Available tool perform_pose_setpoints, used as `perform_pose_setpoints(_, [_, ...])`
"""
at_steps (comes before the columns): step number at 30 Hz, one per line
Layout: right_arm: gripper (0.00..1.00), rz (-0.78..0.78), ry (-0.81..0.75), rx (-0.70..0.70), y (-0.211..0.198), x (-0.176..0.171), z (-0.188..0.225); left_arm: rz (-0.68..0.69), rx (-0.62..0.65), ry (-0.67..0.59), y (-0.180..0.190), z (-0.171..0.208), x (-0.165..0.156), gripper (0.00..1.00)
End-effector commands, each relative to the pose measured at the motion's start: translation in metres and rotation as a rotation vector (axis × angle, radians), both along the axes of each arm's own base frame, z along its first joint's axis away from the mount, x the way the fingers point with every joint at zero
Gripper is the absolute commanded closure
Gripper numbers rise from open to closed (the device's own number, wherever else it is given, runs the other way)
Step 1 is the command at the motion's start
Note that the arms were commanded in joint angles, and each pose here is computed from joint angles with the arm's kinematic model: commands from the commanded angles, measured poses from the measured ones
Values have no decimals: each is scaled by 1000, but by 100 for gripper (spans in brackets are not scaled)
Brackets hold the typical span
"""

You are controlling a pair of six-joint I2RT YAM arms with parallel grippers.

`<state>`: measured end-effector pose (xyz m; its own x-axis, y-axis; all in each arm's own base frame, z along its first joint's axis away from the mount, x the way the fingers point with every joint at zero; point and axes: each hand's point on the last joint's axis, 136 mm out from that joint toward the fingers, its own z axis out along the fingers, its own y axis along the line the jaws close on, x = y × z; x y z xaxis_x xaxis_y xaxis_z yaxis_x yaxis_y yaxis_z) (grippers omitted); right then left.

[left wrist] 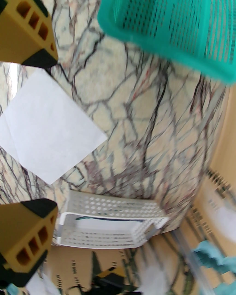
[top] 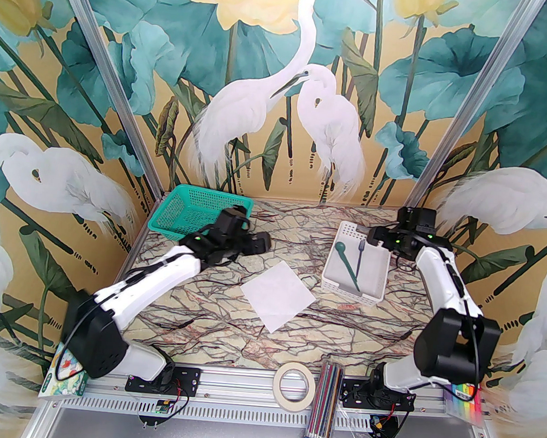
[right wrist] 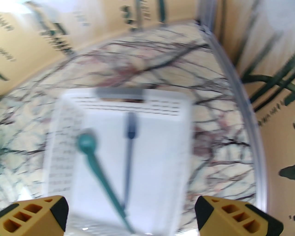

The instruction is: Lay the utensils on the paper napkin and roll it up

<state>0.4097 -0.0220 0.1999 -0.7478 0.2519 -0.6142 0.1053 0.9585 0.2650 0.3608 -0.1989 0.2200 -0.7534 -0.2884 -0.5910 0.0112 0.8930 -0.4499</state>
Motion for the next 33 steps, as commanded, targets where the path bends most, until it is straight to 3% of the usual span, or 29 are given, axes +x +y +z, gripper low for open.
perform_pose_setpoints(1, [1,52,-34,75,33,-12,13,178,-21,57,42,-4,-2,1])
perform_pose_setpoints(9, [1,134,-64,125,80,-34,25,670,-121,163,131,-5,-6,1])
perform_pose_setpoints(12, [1,152,-74,138,90,-40,29,772,-161,241,147,-12,-7,1])
perform_pose_setpoints(21, [1,166,-69,131,96,-47,29,894,-205,413,171,-54,28,1])
perform_pose_setpoints(27, [1,159,-49,109,93,-49,21,918,-111,495,178,-87,54,1])
perform_pose_setpoints(31, [1,160,-43,94,91,-49,18,921,-91,536,176,-109,67,4])
perform_pose_setpoints(33, [1,160,-38,86,90,-50,17,928,-85,551,177,-117,68,11])
